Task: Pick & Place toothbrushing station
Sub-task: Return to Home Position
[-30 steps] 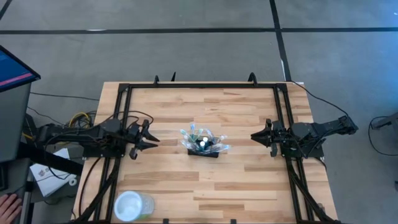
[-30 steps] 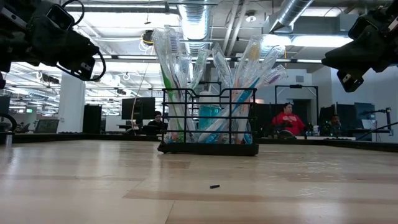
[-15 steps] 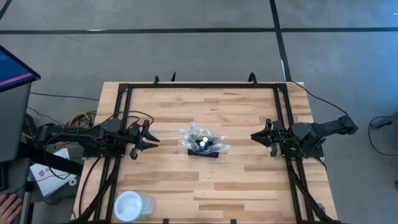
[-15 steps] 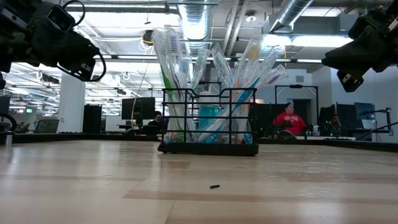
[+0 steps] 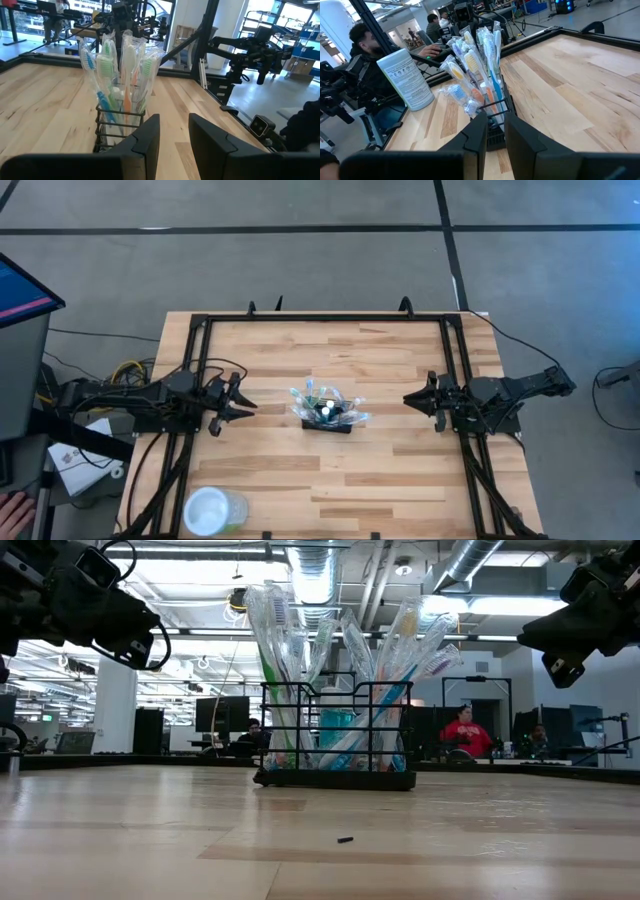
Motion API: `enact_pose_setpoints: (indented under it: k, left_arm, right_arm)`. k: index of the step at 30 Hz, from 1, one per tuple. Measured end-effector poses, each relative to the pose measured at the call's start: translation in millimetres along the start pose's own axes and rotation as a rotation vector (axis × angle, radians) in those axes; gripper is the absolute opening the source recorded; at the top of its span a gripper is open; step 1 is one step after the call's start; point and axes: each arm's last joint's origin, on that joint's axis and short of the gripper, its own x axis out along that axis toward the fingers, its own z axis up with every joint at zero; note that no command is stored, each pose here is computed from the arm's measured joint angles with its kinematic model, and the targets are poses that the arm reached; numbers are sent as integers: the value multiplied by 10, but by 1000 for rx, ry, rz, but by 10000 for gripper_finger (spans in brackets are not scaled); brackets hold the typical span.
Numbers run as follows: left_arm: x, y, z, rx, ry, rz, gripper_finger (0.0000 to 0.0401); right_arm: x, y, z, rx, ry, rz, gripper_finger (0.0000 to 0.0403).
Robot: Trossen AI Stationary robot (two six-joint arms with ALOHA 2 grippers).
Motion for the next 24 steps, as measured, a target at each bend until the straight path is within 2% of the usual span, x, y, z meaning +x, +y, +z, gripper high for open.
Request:
enact_pose_setpoints:
  k: [24]
  left_arm:
    - [0,-1,9,2,-9,-1,99]
  right_arm:
    - [0,0,1,0,-1,0,59]
